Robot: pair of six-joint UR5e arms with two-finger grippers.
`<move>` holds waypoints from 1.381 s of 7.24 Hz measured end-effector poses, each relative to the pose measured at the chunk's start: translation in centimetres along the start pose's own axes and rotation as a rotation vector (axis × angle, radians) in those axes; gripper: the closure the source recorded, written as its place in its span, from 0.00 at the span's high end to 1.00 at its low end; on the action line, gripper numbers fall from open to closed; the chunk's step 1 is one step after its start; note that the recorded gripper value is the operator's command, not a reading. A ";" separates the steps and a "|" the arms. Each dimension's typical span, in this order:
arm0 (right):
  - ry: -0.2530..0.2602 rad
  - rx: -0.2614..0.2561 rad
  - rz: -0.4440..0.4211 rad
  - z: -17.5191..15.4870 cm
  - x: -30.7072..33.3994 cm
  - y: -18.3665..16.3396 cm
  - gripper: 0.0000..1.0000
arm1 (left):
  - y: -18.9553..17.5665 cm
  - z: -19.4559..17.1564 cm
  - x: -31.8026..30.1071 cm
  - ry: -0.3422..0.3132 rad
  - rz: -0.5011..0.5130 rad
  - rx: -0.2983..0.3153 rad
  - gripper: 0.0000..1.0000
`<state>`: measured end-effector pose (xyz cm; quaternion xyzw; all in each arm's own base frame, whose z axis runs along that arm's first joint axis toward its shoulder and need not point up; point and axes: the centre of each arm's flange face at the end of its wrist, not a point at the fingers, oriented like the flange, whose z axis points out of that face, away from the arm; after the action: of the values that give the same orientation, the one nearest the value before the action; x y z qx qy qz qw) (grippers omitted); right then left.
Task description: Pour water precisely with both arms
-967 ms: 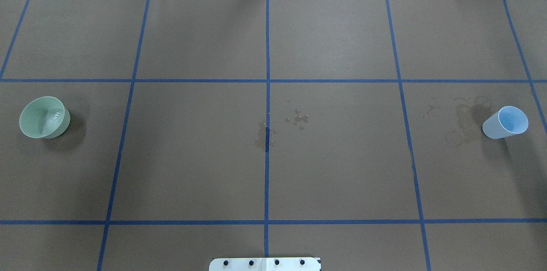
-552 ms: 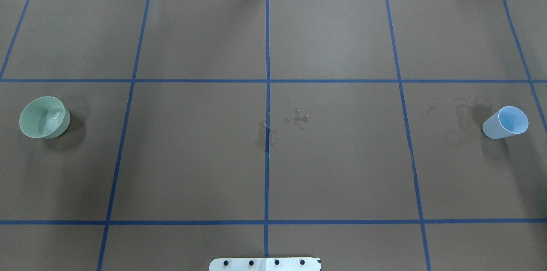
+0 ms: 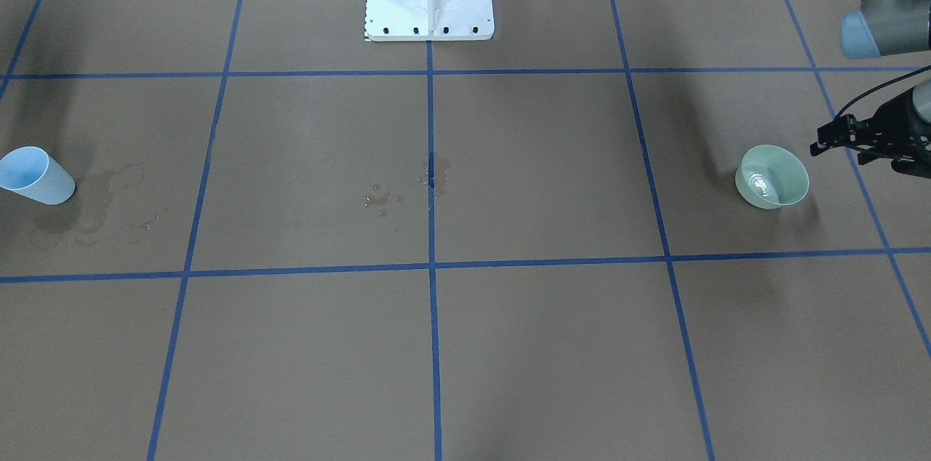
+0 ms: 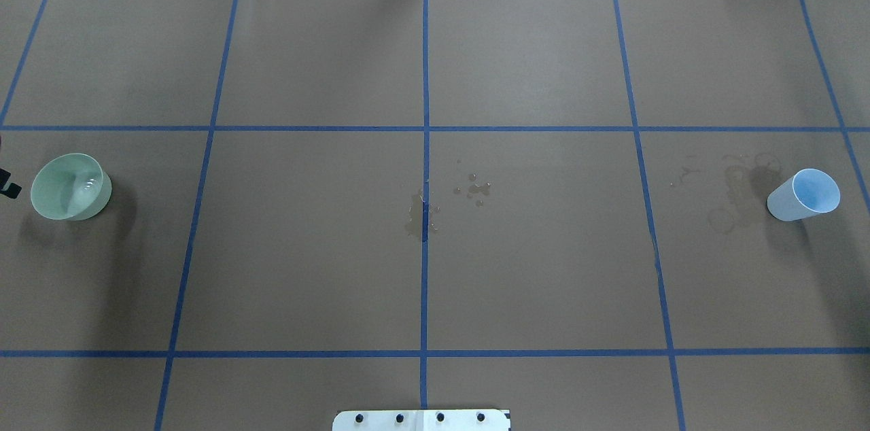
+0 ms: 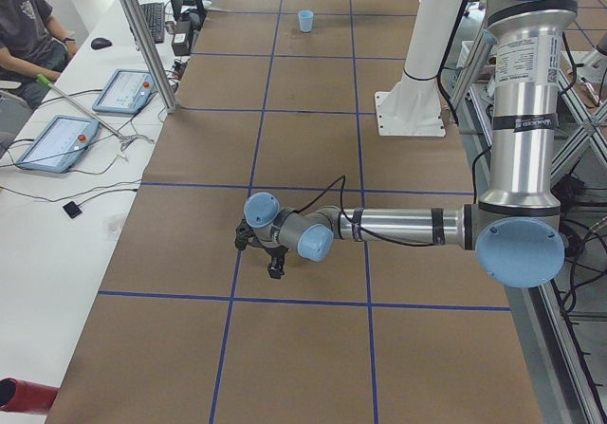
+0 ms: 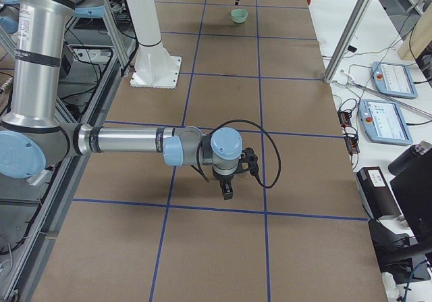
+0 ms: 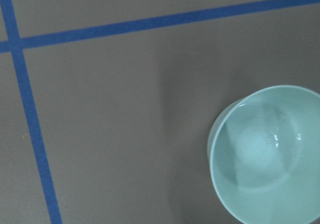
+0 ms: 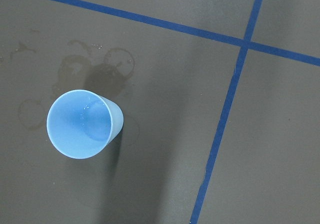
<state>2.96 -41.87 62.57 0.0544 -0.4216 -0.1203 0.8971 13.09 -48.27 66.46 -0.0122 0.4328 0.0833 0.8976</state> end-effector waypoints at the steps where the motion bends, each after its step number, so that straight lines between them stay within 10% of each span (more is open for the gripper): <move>1: -0.002 0.001 0.000 0.0 0.0 0.0 1.00 | -0.8 0.6 0.0 0.002 -0.017 -0.006 0.99; 5: -0.007 0.002 -0.001 0.0 -0.1 0.0 1.00 | -3.1 1.3 1.7 0.019 -0.061 -0.014 0.81; 8: -0.007 0.003 -0.001 -0.1 -0.2 0.0 1.00 | -3.4 2.3 2.7 0.025 -0.044 -0.030 0.00; 10: -0.007 0.005 -0.004 -0.1 -0.2 -0.1 1.00 | -3.4 2.5 3.1 0.029 -0.033 -0.031 0.00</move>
<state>2.91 -41.88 62.30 0.0569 -0.4249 -0.1213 0.8953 17.48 -50.97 65.39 -0.0345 0.4441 0.0751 0.8922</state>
